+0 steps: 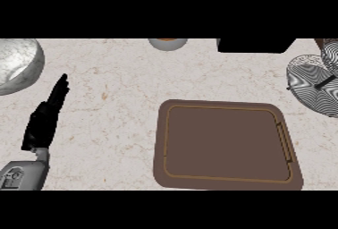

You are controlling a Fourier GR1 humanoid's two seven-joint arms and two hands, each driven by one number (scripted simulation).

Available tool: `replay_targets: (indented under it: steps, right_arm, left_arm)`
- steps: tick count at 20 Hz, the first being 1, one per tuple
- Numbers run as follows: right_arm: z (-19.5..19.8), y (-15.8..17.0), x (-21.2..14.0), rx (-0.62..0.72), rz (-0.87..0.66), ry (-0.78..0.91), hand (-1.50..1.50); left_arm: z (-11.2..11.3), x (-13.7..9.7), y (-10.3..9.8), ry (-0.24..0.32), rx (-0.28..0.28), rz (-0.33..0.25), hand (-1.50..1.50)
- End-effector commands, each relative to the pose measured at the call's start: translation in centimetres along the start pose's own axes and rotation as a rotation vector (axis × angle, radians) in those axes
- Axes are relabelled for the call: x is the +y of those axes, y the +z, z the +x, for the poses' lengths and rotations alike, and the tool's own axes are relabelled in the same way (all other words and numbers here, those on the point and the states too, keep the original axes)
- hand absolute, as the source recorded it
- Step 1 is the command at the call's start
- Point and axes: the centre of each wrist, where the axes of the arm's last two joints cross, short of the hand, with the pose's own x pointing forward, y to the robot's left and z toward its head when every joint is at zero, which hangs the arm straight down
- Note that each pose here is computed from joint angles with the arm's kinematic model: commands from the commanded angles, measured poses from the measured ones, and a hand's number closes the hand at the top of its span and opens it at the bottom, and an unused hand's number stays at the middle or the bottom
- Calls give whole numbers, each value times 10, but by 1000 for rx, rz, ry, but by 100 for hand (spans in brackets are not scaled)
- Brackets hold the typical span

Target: Pick the cupcake from the tray and place it in the tiered basket

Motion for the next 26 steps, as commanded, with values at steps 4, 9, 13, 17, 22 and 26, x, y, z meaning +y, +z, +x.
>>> replay_targets:
  steps: [4, 9, 13, 17, 22, 26]
  right_arm:
    - [-49, -18, 0, -50, 99, -9, 150]
    - [-62, -15, 43, -48, 183, -96, 150]
    - [-80, -11, 46, -37, 298, -149, 150]
    - [-78, -13, 63, 134, 373, -290, -150]
    - [-99, -12, 52, 107, 264, -400, -150]
    - [-109, -8, 50, 113, 176, -496, -150]
  left_arm:
    - [17, 15, -19, 8, 3, 7, 0]
    - [7, -7, 5, 3, 0, 8, 0]
    - [0, 5, 5, -4, 8, -1, 0]
    - [3, -2, 2, -3, -6, 5, 0]
    - [0, 6, -12, -10, 4, 18, 0]
    - [-4, 2, -2, 16, 4, 5, 0]
